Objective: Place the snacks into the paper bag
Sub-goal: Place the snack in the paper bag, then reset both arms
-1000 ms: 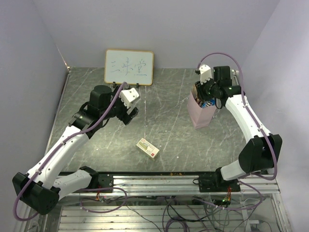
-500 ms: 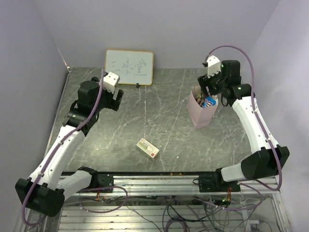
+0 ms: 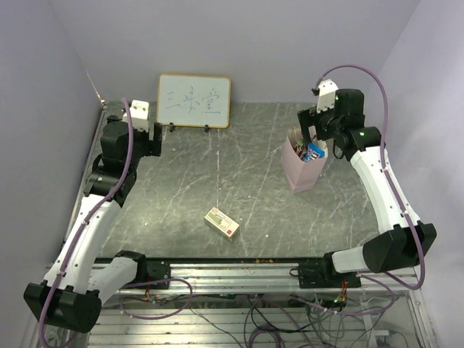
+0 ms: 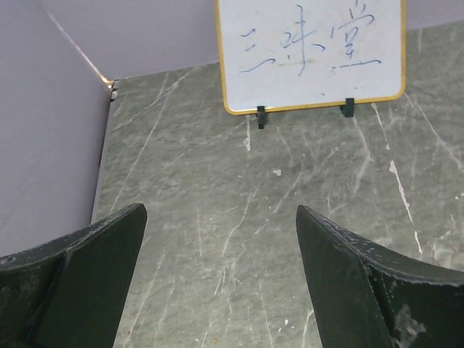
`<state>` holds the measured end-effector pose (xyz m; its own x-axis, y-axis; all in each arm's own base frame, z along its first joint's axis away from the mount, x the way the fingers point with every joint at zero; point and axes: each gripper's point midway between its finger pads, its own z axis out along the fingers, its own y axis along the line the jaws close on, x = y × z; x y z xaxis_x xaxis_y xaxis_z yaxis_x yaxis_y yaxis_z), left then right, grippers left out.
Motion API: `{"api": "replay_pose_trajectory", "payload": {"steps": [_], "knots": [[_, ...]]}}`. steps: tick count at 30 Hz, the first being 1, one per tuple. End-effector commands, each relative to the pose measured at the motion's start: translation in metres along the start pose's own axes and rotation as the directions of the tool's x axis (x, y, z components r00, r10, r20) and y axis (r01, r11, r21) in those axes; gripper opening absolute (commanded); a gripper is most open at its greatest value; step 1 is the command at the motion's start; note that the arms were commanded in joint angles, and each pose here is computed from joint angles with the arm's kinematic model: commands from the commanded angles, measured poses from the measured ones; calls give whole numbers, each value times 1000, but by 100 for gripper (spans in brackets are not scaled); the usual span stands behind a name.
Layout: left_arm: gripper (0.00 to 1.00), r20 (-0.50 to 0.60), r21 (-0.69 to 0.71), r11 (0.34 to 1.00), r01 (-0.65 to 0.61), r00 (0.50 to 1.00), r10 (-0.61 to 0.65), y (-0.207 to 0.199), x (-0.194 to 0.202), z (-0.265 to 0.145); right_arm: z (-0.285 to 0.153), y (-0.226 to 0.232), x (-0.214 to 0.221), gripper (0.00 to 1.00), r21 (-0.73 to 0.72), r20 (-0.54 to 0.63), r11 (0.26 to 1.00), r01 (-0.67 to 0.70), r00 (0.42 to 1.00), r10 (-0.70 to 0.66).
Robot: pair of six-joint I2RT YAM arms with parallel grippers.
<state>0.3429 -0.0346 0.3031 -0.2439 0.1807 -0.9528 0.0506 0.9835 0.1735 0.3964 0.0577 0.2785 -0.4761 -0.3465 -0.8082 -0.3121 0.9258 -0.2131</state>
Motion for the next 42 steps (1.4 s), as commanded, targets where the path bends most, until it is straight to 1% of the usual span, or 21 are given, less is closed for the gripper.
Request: {"api": "replay_pose_trajectory", "payload": {"steps": [1,6,10,12,15,18,22,24,28,31,34,42], "knots": [[95,49,-87,994,74,996,-69,22,-12,-7,-14,-17,-17,100,99,85,993,-67,995,59],[95,91,-92,991,102,991,-94,27,-22,-18,-26,-23,-24,100,129,128,989,-78,990,61],[95,137,-98,994,54,990,-40,33,-35,-32,-41,-36,-21,100,214,164,972,-94,985,59],[95,174,-112,993,34,985,-14,38,-44,-39,-55,-45,-19,100,269,203,958,-97,978,43],[95,227,-132,991,14,974,16,44,-57,-51,-71,-49,-12,100,303,245,947,-102,969,26],[95,243,-154,988,-7,969,45,51,-67,-62,-87,-52,-3,100,322,274,941,-107,962,15],[95,253,-174,985,7,967,38,56,-68,-70,-117,-57,2,100,333,381,930,-156,924,19],[95,258,-147,989,8,966,30,51,-65,-72,-130,-59,4,100,336,425,921,-198,905,40],[95,234,-83,997,3,972,17,39,-59,-71,-139,-64,7,100,354,413,909,-220,909,59],[95,232,-80,997,17,973,2,39,-59,-70,-140,-62,7,100,349,407,914,-206,912,50],[95,206,-73,997,19,979,-4,37,-55,-67,-136,-57,10,100,327,391,928,-177,919,37],[95,176,-30,999,32,984,-26,30,-43,-64,-126,-52,19,100,299,368,937,-179,928,60]]}}
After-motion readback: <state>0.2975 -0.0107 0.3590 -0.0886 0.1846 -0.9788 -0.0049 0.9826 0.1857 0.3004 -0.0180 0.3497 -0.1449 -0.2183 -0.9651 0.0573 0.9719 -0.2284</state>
